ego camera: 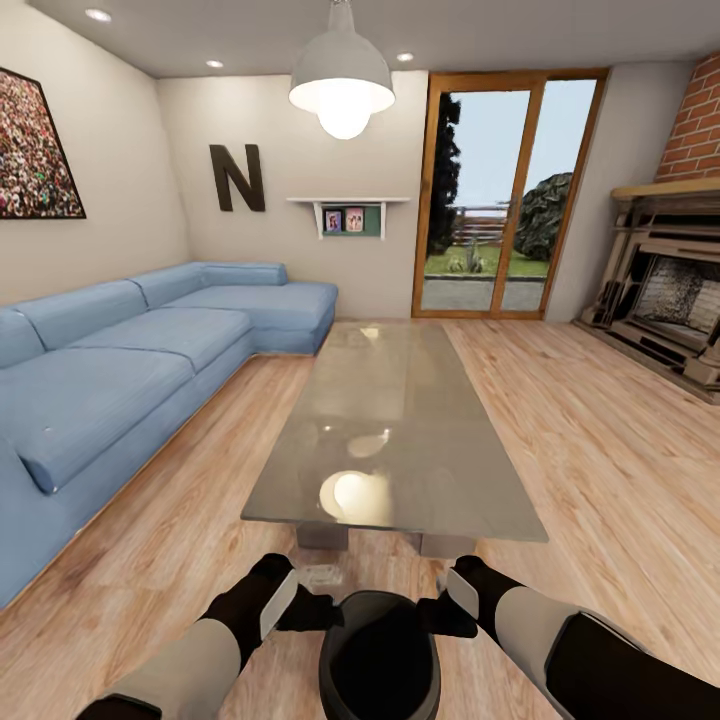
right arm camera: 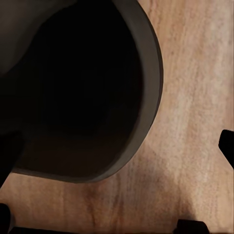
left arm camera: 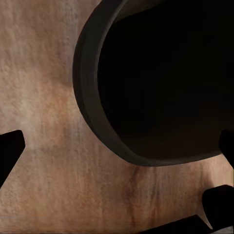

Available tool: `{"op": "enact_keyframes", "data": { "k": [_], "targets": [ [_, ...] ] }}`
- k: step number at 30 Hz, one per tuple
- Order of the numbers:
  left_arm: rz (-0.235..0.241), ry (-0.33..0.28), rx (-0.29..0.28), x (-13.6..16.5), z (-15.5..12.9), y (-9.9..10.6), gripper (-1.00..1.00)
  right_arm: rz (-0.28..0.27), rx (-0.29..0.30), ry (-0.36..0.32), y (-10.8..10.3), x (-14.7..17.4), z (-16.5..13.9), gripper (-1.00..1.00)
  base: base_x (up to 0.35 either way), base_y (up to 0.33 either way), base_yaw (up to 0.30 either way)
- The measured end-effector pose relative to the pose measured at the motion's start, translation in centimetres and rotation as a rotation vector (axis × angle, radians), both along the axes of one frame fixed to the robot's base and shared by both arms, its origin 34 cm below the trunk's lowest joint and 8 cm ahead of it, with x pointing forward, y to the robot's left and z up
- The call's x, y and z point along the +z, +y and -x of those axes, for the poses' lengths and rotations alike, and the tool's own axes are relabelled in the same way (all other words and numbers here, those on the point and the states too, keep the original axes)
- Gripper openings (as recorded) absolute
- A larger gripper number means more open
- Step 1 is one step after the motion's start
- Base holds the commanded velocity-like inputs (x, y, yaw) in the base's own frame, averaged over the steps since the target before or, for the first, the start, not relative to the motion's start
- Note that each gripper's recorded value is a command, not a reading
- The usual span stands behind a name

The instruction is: Place each of the two pumpkins and all three candles from the living room inside a cabinet in the living room (use any cabinet), then make sure every cabinet is closed, and position the cauldron so it is next to a table in the living room.

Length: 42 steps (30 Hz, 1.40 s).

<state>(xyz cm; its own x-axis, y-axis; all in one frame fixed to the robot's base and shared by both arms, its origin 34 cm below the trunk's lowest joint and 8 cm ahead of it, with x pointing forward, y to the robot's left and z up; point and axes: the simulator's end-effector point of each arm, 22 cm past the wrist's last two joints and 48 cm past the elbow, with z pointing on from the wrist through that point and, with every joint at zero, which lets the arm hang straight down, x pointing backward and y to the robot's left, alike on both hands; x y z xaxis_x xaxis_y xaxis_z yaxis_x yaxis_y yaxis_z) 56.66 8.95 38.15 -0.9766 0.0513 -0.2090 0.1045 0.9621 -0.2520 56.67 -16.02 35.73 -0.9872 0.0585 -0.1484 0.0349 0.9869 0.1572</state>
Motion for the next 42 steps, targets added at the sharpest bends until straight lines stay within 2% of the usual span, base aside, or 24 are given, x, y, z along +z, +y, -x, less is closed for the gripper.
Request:
{"op": "enact_keyframes", "data": {
  "k": [4, 12, 20, 27, 32, 42],
  "targets": [
    [-0.006, 0.038, 0.007, 0.6, 0.5, 0.7, 1.0, 0.003, 0.001, 0.0, -0.1, 0.9, -0.2, 1.0, 0.0, 0.0, 0.0],
    [-0.015, 0.059, 0.011, 2.1, 0.8, 1.2, 1.0, 0.009, 0.005, -0.01, -0.3, 3.0, -0.8, 1.0, -0.044, 0.0, 0.0],
    [-0.072, 0.074, 0.017, 3.3, 1.0, 2.5, 1.0, 0.01, 0.009, -0.021, -0.3, 5.2, -1.5, 1.0, -0.271, 0.0, 0.0],
    [-0.079, 0.076, 0.019, 4.8, 0.8, 2.8, 1.0, 0.011, 0.014, -0.023, -0.2, 6.7, -1.8, 1.0, -0.31, 0.0, 0.0],
    [-0.065, 0.089, 0.047, 5.6, 0.7, 3.1, 1.0, 0.021, 0.023, -0.024, -0.4, 7.8, -2.0, 1.0, -0.313, 0.0, 0.0],
    [-0.093, 0.147, 0.108, 5.9, 2.0, 7.1, 1.0, 0.031, 0.028, -0.025, -0.6, 9.8, -2.4, 1.0, -0.314, 0.0, 0.0]
  ]
}}
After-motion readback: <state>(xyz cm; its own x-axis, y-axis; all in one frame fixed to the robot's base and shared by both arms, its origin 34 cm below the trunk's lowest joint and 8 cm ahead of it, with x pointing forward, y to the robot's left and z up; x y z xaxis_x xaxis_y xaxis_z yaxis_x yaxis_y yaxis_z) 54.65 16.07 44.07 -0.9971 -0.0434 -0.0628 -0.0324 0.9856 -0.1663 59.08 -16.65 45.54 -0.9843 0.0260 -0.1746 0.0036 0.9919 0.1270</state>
